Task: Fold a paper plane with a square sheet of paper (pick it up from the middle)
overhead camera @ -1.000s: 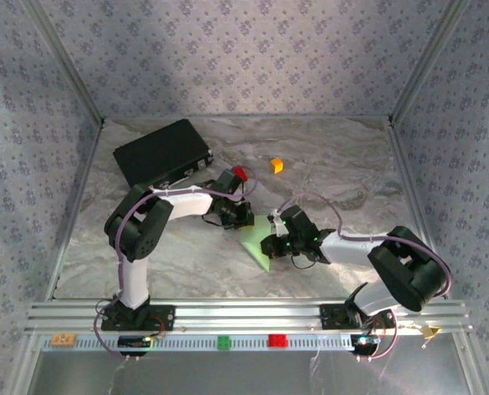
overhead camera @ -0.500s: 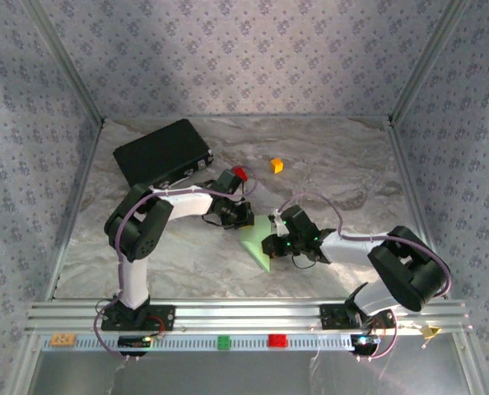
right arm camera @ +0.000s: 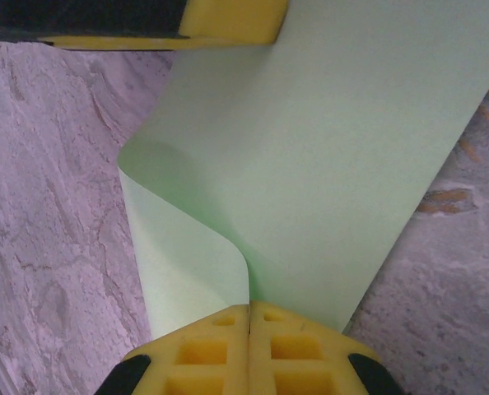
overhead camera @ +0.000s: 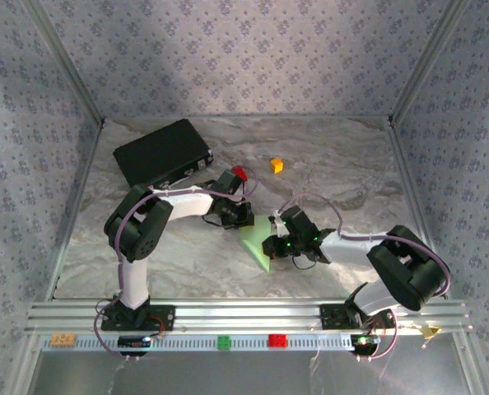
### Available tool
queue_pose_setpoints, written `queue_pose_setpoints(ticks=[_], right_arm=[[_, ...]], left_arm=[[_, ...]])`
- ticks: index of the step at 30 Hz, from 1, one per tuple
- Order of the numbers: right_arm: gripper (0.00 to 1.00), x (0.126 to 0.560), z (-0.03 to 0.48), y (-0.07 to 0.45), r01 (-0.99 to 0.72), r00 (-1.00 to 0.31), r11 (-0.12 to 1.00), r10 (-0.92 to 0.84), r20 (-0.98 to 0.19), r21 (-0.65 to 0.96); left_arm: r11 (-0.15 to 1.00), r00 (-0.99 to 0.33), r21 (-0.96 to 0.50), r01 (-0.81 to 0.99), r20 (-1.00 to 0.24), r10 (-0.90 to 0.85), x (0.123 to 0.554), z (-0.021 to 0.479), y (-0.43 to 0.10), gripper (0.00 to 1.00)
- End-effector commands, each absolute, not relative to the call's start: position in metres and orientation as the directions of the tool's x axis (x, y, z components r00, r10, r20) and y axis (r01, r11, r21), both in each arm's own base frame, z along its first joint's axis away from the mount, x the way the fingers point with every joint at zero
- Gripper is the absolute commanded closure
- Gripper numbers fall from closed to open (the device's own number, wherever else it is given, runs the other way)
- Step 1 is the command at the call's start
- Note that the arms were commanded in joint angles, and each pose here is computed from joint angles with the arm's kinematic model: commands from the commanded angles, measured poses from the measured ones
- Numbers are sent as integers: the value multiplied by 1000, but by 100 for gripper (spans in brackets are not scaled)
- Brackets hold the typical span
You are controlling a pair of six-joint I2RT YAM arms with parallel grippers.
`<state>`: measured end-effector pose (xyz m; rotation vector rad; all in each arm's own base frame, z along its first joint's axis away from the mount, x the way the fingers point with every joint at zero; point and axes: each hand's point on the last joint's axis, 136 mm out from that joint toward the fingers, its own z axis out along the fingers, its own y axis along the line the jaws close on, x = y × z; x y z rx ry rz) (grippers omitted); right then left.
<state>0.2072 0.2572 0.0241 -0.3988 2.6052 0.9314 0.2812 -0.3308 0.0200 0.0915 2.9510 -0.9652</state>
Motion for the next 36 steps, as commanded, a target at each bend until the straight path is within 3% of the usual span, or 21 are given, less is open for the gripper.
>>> queue_pose_setpoints(ticks=[1,36], right_arm=[[100,208,17,253,-343,-914,767,-139,-381,543],[100,212,29,254,-366,-900,759,-141,-412,539]], left_arm=[[842,-999,-539,43,-10,44,269,9,-319,90],[842,-999,-537,42,-6,46,269,7,-319,90]])
